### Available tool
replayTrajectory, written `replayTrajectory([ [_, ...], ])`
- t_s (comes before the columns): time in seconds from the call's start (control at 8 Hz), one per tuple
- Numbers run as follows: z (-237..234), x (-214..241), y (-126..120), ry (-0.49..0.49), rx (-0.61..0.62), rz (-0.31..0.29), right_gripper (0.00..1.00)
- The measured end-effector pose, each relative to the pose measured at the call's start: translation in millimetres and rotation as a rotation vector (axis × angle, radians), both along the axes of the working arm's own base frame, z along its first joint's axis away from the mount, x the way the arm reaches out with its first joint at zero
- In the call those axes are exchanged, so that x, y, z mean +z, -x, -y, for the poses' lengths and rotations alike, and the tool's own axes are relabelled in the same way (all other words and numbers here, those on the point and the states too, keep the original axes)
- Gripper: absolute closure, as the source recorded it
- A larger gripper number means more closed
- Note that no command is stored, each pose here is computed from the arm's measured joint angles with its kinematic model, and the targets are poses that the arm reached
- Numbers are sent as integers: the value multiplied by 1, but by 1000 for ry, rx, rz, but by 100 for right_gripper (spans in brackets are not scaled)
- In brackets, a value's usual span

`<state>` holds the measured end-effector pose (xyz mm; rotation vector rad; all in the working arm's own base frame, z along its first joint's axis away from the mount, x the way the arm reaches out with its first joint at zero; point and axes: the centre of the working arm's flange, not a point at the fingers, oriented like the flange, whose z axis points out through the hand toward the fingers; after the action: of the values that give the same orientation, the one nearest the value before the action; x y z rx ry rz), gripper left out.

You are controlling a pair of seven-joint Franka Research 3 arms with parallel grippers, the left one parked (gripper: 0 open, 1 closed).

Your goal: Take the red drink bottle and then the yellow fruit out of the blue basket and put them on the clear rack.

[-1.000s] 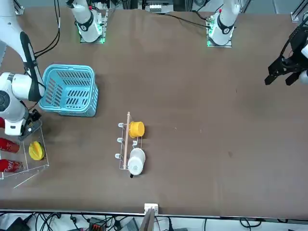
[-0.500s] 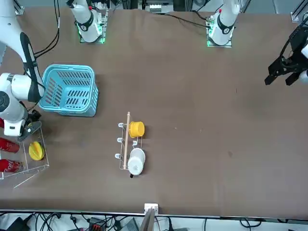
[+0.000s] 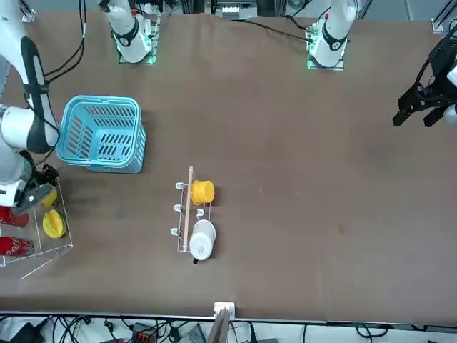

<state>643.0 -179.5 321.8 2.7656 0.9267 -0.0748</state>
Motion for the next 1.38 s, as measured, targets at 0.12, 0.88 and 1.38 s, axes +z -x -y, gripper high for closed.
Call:
replayTrajectory([
  [0.12, -11, 25, -1, -33, -51, 25, 0],
  [0.88, -104, 185, 39, -129, -381, 44, 0],
  [1.38, -134, 282, 62, -266, -562, -22, 0],
])
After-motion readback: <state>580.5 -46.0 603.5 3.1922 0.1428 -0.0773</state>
